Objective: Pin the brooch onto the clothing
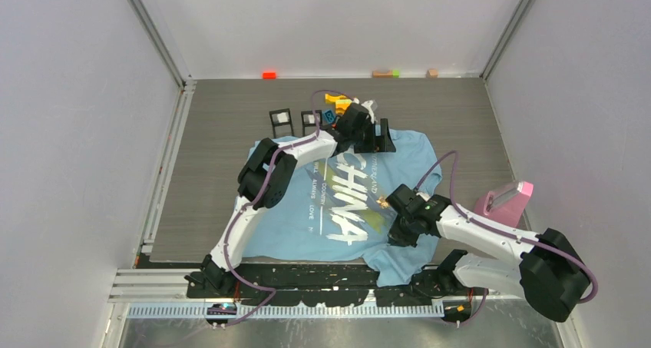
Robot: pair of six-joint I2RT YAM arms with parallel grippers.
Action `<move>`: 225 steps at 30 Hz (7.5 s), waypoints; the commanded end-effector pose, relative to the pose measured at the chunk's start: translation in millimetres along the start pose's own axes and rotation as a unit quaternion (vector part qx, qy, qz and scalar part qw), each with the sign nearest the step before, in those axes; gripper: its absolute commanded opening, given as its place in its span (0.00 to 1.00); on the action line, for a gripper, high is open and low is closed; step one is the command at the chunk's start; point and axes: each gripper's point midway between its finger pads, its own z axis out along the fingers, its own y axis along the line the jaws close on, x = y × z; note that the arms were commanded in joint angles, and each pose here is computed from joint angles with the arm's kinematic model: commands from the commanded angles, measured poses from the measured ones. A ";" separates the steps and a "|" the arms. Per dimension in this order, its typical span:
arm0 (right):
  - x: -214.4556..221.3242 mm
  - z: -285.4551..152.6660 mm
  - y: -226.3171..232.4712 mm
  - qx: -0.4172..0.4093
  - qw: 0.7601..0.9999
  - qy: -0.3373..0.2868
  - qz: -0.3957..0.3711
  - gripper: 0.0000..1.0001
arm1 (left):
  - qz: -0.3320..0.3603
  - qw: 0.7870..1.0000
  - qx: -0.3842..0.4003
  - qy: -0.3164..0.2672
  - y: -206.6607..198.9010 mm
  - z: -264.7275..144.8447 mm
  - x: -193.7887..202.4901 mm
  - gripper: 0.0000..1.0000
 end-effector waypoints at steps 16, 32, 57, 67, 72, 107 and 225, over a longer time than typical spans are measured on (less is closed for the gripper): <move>66.4 -25.6 -60.6 0.067 0.987 0.149 0.001 0.01 | -0.006 0.998 -0.063 -0.024 87.2 31.9 -48.7 0.84; -64.9 -26.3 19.5 0.055 0.997 -0.014 -0.044 0.62 | 0.102 0.990 0.064 -0.076 -24.2 -79.5 -73.3 0.93; -125.0 23.1 -44.5 0.098 0.992 -0.057 0.048 0.53 | 0.016 0.999 0.025 0.012 -5.9 -96.4 86.7 0.83; -127.2 24.2 -67.6 0.123 0.987 -0.063 0.084 0.53 | 0.020 0.998 -0.061 0.026 34.4 -120.0 111.2 0.85; -133.2 17.3 -75.4 0.142 0.983 -0.077 0.088 0.54 | 0.027 0.996 -0.082 0.029 38.5 -121.1 108.7 0.86; -154.6 -18.7 -57.7 0.066 0.985 -0.129 0.092 0.59 | -0.028 0.994 0.097 0.032 -79.2 -99.9 117.2 0.65; -213.2 -261.9 -2.9 -0.170 0.831 -0.527 -0.056 0.89 | 0.079 0.845 -0.410 -0.335 129.7 -533.8 6.5 1.00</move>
